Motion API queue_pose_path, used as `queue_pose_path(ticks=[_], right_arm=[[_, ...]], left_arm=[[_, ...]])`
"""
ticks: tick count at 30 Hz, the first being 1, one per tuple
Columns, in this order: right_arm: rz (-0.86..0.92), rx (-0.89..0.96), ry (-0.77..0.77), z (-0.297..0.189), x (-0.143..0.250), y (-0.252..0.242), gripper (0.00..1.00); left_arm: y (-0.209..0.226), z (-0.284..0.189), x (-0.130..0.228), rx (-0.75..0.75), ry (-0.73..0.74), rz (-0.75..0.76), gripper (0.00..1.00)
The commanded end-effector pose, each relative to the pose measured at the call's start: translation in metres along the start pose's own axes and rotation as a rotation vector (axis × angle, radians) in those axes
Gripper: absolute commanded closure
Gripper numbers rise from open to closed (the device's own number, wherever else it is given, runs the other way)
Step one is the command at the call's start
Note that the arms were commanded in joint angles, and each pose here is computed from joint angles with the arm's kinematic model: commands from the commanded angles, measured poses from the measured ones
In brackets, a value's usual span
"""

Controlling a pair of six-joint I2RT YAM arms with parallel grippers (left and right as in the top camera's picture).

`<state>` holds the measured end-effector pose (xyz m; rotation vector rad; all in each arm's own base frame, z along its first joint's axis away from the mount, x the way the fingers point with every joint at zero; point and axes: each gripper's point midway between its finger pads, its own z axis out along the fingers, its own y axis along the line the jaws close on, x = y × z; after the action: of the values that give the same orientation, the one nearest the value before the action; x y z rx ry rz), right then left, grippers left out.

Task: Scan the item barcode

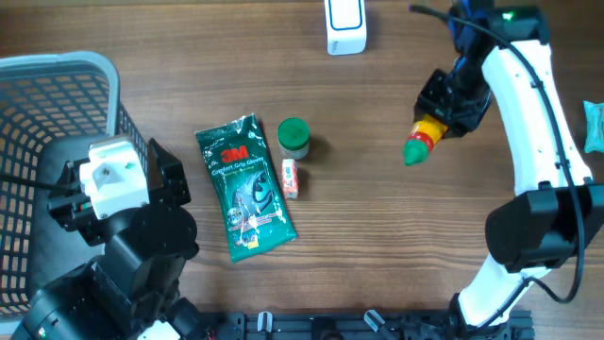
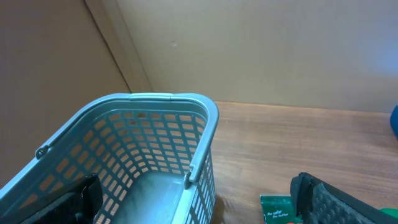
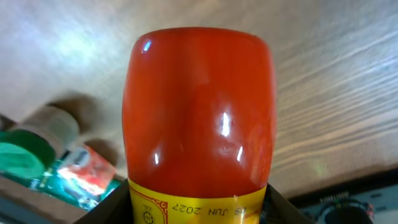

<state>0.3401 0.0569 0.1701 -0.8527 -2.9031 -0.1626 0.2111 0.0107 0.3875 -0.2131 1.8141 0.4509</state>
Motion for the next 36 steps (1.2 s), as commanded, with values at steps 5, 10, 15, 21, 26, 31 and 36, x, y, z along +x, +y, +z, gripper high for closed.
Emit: queue_pose_path(ticks=[5, 10, 15, 21, 26, 31, 36], right_arm=[[0.135, -0.036, -0.030, 0.003, -0.041, -0.036, 0.63], [0.435, -0.267, -0.110, -0.015, -0.121, -0.139, 0.52], [0.667, -0.606, -0.015, 0.026, -0.172, -0.227, 0.52], [0.869, -0.795, 0.082, 0.086, -0.198, -0.274, 0.46], [0.884, -0.794, -0.039, 0.084, -0.215, -0.310, 0.27], [0.889, -0.776, -0.141, 0.033, -0.201, -0.342, 0.04], [0.685, -0.754, -0.375, -0.094, -0.167, -0.287, 0.00]], left_arm=[[0.000, -0.001, -0.001, 0.004, -0.002, -0.002, 0.00], [0.000, -0.001, -0.001, 0.004, -0.002, -0.002, 0.00], [0.000, -0.001, -0.001, 0.004, -0.002, -0.002, 0.00], [0.000, -0.001, -0.001, 0.004, -0.002, -0.002, 0.00], [0.000, -0.001, -0.001, 0.004, -0.002, -0.002, 0.00], [0.001, -0.001, -0.001, 0.003, -0.002, -0.002, 0.00], [0.000, -0.001, -0.001, 0.004, -0.002, -0.002, 0.00]])
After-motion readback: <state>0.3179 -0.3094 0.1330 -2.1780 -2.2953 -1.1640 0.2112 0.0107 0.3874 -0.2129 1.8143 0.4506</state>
